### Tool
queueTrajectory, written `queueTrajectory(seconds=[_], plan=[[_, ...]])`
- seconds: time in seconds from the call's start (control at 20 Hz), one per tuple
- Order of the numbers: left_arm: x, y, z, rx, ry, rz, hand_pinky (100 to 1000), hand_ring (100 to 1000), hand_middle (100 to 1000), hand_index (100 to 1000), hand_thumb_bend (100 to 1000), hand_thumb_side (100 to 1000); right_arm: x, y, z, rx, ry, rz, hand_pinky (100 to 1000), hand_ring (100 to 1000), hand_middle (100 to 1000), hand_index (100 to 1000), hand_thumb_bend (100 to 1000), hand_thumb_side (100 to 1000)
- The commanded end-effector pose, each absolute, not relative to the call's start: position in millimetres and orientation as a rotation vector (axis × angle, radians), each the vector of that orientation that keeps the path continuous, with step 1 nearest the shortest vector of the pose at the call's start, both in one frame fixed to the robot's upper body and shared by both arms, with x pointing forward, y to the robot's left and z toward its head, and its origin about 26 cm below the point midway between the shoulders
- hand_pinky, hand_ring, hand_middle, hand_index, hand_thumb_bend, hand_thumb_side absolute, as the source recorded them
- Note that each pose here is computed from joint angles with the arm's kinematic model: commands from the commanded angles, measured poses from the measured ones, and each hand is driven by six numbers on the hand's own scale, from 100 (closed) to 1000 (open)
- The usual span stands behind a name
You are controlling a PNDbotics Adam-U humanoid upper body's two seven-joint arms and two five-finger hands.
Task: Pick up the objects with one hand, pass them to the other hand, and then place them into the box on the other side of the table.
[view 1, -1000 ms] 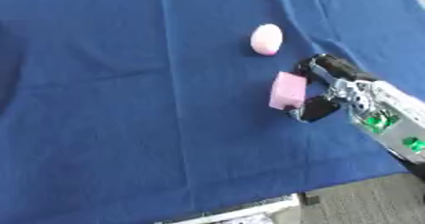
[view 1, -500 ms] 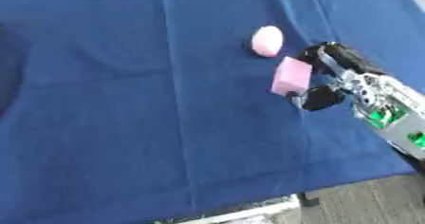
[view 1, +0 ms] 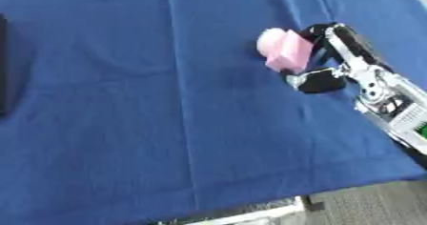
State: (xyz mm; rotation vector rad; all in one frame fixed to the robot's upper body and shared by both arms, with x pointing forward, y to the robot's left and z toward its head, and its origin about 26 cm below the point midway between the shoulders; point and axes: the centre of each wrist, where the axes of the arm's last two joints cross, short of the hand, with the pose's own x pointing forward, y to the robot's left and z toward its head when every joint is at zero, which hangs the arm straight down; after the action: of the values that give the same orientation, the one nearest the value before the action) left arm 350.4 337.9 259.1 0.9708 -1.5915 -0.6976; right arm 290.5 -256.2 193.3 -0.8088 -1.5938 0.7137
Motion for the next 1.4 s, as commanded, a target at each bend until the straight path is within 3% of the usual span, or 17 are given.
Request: queueTrajectory(seconds=[0.05, 0.45, 1.4], plan=[[335.4, 326.3, 289.4, 0.989, -1.707, -0.759, 970, 792, 783, 799, 100, 600, 289.6, -256.5, 200.8, -0.796, -1.656, 0.649, 535, 630, 499, 547, 100, 100], [297.4, 279.2, 322.1, 0.884, -1.914, -0.944, 945, 787, 778, 798, 100, 547, 289.8, -248.4, 200.1, -0.684, -1.839, 0.526, 495, 632, 504, 544, 100, 100], [292.1, 226.0, 352.9, 0.678, -2.007, -1.359, 913, 782, 774, 799, 100, 532, 289.8, -225.4, 198.0, -0.465, -2.063, 0.514, 434, 625, 519, 554, 100, 100]])
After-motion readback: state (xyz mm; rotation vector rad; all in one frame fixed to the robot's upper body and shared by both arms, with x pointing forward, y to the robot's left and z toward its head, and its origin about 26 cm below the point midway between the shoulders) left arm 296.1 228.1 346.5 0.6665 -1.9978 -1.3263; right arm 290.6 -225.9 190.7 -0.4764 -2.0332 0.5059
